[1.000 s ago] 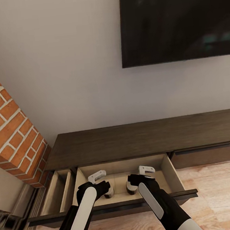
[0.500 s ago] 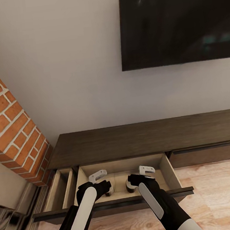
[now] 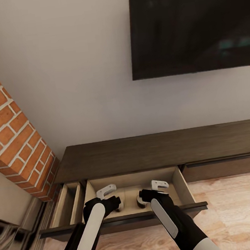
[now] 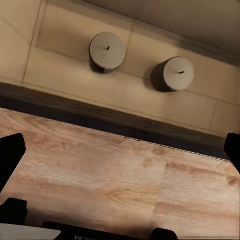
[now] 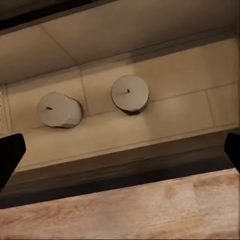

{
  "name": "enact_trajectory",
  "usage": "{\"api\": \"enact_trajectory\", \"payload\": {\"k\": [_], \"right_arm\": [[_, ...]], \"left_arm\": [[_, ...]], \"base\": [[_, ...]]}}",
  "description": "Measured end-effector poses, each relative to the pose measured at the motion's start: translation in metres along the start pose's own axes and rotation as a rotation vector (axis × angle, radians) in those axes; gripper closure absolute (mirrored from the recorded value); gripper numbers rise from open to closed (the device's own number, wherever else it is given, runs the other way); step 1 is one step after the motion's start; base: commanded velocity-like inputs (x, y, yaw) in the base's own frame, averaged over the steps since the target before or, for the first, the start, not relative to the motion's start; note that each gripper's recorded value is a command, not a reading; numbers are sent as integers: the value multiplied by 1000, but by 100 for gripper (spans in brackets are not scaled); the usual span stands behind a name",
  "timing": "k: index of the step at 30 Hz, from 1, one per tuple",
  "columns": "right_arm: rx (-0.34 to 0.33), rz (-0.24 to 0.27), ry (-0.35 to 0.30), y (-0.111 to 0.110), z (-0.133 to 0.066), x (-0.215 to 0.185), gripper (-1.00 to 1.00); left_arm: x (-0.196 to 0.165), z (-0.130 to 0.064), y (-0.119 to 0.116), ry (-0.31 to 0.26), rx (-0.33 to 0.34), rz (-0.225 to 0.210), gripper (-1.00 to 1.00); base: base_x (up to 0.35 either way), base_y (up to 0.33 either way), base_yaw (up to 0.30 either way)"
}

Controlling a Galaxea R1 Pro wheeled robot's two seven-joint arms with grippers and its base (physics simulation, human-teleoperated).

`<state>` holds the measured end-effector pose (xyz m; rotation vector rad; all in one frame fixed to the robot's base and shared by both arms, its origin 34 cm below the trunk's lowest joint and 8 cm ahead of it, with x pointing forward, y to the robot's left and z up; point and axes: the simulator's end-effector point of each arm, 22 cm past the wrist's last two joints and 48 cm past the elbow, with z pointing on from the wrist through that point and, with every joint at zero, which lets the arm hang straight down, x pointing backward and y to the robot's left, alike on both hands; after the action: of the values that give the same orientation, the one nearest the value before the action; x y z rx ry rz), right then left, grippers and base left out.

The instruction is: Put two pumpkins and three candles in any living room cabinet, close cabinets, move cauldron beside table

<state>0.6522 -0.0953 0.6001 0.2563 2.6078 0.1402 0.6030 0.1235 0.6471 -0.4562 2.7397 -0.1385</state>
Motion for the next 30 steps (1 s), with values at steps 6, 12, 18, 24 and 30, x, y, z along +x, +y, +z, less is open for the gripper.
{"api": "enact_trajectory", "payload": {"k": [6, 12, 18, 24, 30], "right_arm": [[1, -1, 0, 1, -9, -6, -100], [9, -2, 10, 0, -15, -6, -100], [11, -3, 11, 0, -15, -6, -100], [10, -2, 11, 0, -15, -6, -100], [11, -3, 10, -1, -14, -6, -100]], "left_arm": [[-4, -9, -1, -1, -3, 1, -100], [-5, -16, -1, 9, -8, 4, -100], [-4, -16, -2, 10, -5, 4, -100], [-4, -16, -2, 10, -4, 4, -100], [-5, -16, -3, 9, -4, 4, -100]], "base": [[-290, 0, 0], [-304, 0, 0], [-340, 0, 0], [-345, 0, 0], [-345, 0, 0]]}}
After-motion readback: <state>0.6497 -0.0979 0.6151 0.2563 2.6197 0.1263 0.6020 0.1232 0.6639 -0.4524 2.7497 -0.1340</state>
